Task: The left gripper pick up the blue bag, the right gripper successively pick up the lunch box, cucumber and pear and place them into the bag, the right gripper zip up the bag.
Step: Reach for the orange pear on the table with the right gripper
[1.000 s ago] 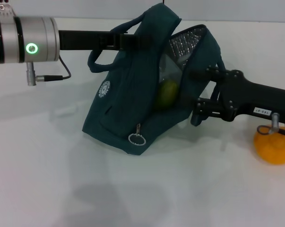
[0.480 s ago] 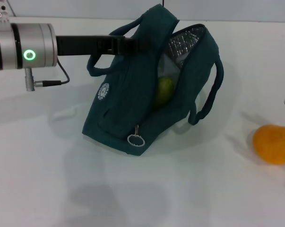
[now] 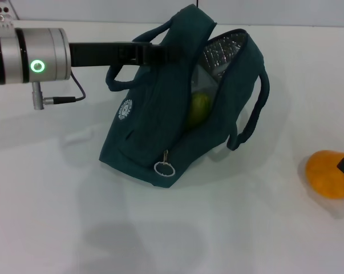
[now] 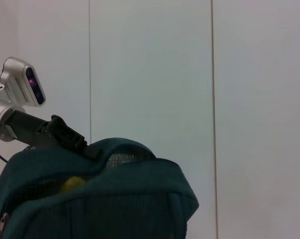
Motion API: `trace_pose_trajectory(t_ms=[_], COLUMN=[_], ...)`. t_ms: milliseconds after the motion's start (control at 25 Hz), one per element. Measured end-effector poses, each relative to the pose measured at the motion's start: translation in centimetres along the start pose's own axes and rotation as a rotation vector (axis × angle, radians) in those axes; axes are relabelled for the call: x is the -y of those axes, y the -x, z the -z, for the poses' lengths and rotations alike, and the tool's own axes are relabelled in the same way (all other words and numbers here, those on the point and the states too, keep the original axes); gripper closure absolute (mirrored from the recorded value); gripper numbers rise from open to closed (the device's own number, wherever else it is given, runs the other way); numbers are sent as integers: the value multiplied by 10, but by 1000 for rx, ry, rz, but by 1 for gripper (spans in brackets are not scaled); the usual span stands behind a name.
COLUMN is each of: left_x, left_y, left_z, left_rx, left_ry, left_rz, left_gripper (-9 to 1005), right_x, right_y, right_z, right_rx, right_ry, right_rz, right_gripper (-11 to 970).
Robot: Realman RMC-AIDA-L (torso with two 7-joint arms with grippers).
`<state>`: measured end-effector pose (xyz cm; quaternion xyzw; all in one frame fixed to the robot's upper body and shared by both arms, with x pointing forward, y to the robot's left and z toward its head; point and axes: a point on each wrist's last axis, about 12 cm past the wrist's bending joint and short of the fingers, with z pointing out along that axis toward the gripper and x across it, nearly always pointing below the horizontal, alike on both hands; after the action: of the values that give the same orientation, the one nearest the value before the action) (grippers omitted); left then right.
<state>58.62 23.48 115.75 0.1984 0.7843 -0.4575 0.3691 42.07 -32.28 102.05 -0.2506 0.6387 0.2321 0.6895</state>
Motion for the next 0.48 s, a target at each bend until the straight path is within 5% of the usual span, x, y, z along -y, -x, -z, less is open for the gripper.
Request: trace_pose_trajectory(t_ms=[480], left_x=[-1], left_y=[-1], left_z=[1], left_rx=[3], left_ry=[3], left_rz=[3], left_gripper=[936], right_x=[-2], right_y=[-3], right_z=[-1], right_rx=[-18], right_ry=[4], right_rz=[-1], right_gripper=[290])
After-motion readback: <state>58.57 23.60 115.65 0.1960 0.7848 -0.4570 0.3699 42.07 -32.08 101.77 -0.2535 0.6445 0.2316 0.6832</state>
